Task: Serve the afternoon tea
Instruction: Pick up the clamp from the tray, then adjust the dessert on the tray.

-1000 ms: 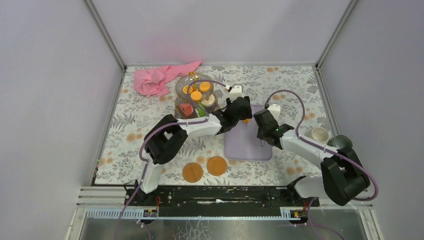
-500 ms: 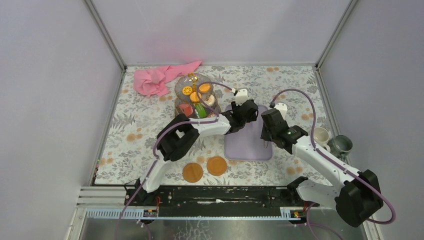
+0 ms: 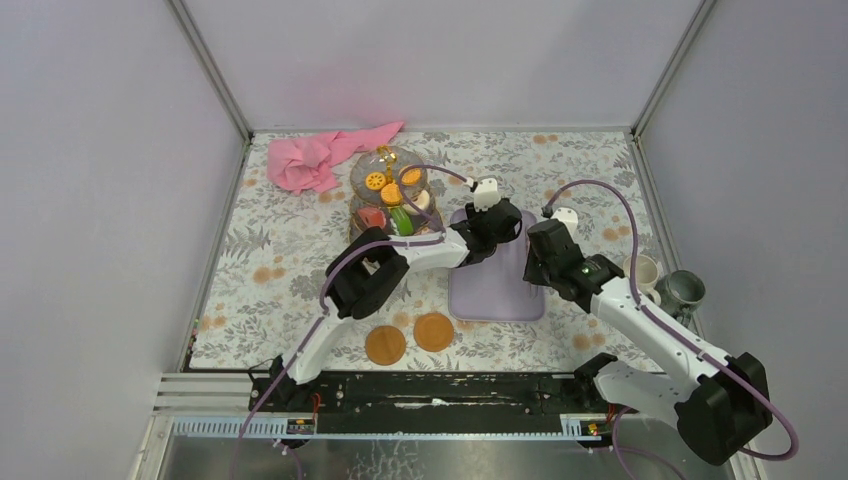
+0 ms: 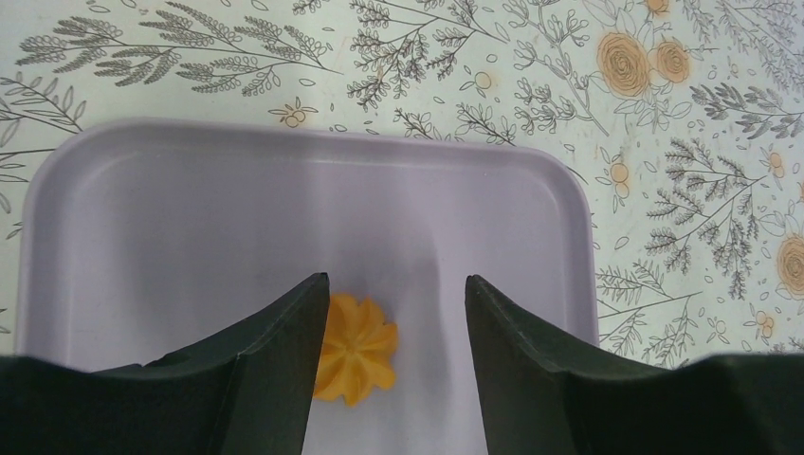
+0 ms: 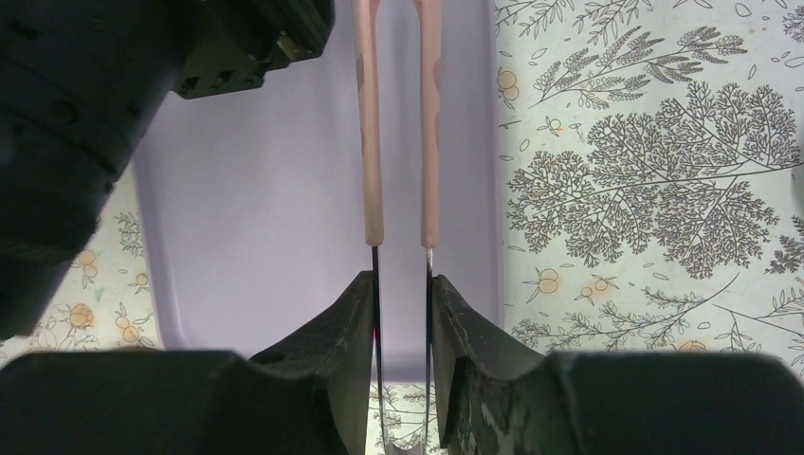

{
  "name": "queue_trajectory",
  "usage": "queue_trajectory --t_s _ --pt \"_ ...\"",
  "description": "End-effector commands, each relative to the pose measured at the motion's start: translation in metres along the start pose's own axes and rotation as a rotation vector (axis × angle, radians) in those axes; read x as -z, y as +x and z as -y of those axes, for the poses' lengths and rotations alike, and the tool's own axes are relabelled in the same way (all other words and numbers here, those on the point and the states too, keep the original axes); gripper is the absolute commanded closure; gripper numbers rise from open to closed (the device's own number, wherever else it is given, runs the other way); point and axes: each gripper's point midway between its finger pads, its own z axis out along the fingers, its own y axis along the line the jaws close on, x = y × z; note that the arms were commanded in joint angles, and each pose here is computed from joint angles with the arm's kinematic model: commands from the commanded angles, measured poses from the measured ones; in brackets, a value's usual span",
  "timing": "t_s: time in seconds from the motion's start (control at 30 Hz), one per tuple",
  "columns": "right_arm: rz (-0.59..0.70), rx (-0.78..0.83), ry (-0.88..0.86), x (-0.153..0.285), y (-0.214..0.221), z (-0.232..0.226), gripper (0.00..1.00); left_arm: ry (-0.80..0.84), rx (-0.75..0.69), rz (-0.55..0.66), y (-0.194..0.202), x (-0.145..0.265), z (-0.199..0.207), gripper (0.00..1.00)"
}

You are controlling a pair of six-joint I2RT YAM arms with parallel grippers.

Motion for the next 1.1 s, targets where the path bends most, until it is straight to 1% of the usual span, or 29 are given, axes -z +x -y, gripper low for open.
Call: queue_trajectory --t_s 0.0,0.27,0.5,0.73,1.07 --pt "0.046 -0.004 -0.046 0.012 -0.014 -0.009 0.68 -0.022 0.013 0.019 -0.003 -0.007 0.001 0.38" --pt "0.069 -0.012 -0.059 0.020 -0.021 -0.010 0.68 -0.036 0.034 -0.025 0.017 -0.005 -0.011 0.39" --pt "0.061 -0.016 -0.057 0.017 -0.016 -0.008 0.68 -0.017 0.029 -0.041 0.029 0.007 -0.007 0.39" --pt "0.045 -0.017 -0.051 0.017 -0.011 -0.006 0.68 0.004 0.011 -0.050 0.041 0.027 -0.001 0.39" --pt "0.006 0.006 -0.029 0.022 0.000 0.001 0.68 -0.007 0.016 -0.054 0.058 0.057 -0.008 0.39"
